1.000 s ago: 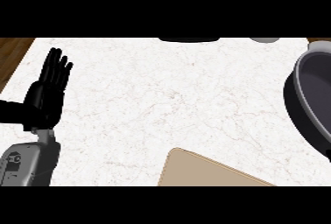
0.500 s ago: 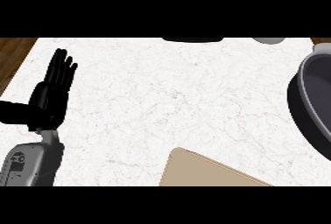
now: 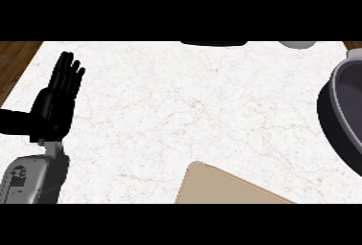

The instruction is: Pick the lemon from the tray and place it in the pot

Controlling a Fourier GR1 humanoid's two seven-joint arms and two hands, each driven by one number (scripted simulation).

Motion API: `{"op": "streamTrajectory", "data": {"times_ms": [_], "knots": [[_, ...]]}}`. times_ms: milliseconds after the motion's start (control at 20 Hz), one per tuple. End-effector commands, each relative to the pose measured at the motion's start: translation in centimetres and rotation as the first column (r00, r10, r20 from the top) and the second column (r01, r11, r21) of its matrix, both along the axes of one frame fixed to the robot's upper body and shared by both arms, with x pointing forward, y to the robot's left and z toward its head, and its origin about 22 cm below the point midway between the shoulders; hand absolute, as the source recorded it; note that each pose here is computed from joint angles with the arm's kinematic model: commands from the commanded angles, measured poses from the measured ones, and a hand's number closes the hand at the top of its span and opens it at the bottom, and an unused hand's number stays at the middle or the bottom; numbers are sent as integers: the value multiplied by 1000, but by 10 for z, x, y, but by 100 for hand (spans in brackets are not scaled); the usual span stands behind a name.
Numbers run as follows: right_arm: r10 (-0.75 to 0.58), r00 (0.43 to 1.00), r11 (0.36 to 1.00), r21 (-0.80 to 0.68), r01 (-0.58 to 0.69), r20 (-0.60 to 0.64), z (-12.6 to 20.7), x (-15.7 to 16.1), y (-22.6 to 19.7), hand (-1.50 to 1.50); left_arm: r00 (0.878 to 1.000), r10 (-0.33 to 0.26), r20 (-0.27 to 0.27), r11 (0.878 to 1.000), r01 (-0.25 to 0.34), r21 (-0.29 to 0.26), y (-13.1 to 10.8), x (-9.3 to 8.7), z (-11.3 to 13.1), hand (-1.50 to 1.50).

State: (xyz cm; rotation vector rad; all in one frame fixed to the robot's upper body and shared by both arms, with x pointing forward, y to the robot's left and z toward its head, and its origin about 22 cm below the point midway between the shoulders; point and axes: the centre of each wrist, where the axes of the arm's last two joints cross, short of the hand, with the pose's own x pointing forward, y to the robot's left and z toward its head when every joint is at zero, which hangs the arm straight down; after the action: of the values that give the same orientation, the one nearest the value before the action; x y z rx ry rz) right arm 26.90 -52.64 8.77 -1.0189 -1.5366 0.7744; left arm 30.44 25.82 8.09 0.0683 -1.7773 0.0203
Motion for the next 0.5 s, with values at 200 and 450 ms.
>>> {"op": "streamTrajectory", "data": {"times_ms": [200, 450], "knots": [[184, 972, 978, 121, -168, -144, -13, 28, 3, -150, 1000, -3, -1, 1000, 3, -19, -3, 0, 10, 0], [241, 969, 941, 234, -246, 46, -5, 36, 2, -150, 1000, 22, -1, 1000, -22, 14, 2, 5, -1, 0]]}}
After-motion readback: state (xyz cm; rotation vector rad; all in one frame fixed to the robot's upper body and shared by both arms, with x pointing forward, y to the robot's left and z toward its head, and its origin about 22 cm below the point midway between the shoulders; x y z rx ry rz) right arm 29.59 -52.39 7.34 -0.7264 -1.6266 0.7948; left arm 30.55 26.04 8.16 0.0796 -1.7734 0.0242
